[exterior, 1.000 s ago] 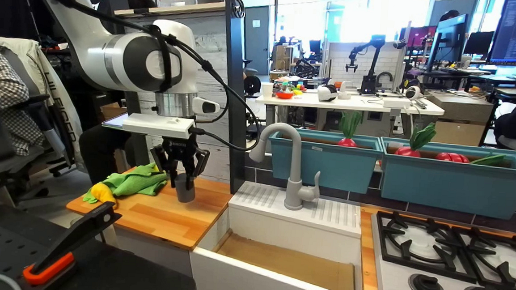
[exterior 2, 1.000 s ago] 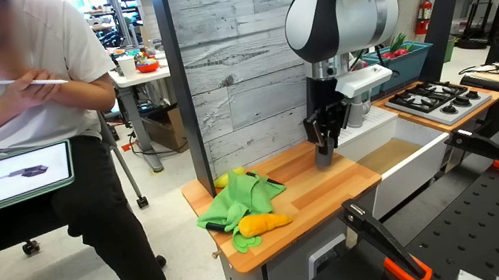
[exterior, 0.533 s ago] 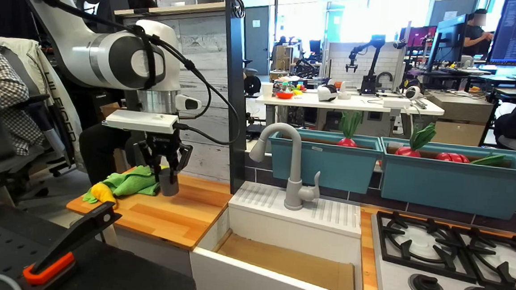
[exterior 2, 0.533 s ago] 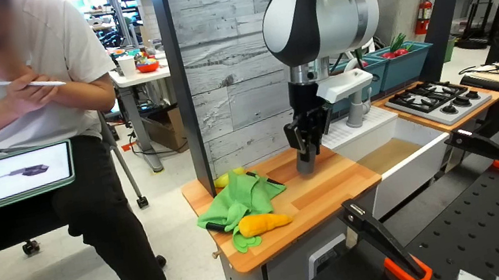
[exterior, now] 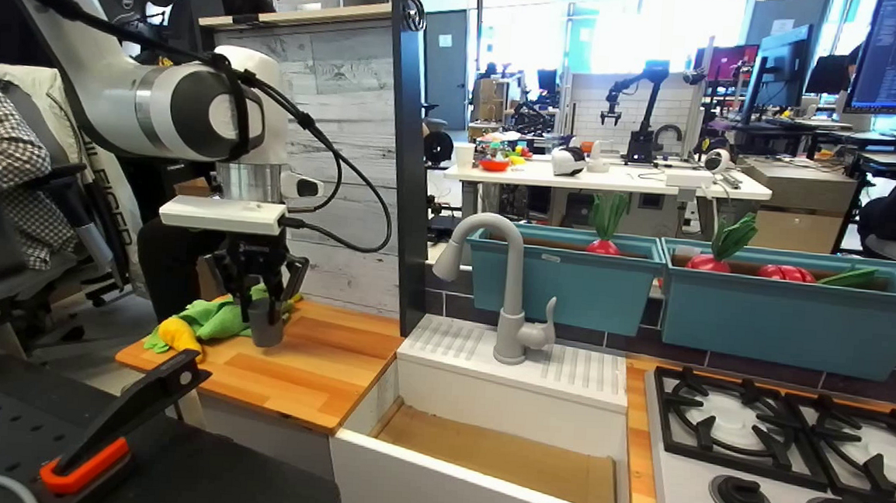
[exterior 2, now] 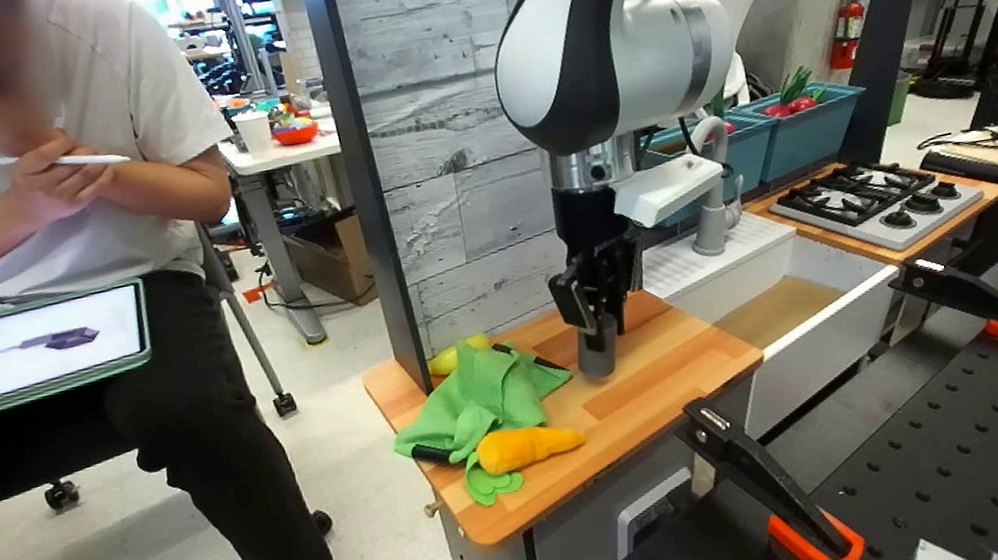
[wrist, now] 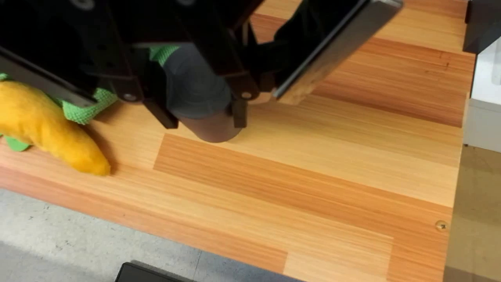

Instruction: Move the grey object

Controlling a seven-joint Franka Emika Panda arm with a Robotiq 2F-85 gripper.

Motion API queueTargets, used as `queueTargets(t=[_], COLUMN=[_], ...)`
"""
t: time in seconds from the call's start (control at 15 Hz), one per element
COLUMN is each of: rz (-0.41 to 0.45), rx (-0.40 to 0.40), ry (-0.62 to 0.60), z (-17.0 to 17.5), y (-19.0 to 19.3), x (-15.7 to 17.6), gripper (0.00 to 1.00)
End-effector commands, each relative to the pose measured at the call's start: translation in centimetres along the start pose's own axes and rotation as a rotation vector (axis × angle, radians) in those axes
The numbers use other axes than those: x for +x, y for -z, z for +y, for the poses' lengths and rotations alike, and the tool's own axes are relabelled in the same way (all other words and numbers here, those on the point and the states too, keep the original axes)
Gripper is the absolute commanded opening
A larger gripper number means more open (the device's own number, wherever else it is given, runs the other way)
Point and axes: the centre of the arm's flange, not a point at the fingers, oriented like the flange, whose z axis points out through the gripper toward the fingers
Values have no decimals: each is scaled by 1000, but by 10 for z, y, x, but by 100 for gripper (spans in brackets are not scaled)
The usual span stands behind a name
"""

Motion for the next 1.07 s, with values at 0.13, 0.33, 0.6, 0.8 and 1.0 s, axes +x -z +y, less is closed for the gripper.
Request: queueTargets(t=[0.13,0.33,0.6,0.8,1.0], rz=[-48,-63,-71,-76,-74], rx=[-10,-13,-16,-17,-18], ry=[33,38,36,37,39], z=[-4,-4,-3,-1,-2], y=[-17,-26,-26,-26,-22], x=[-1,-4,-6,-7,-8], gripper=[14,43,82,100,100])
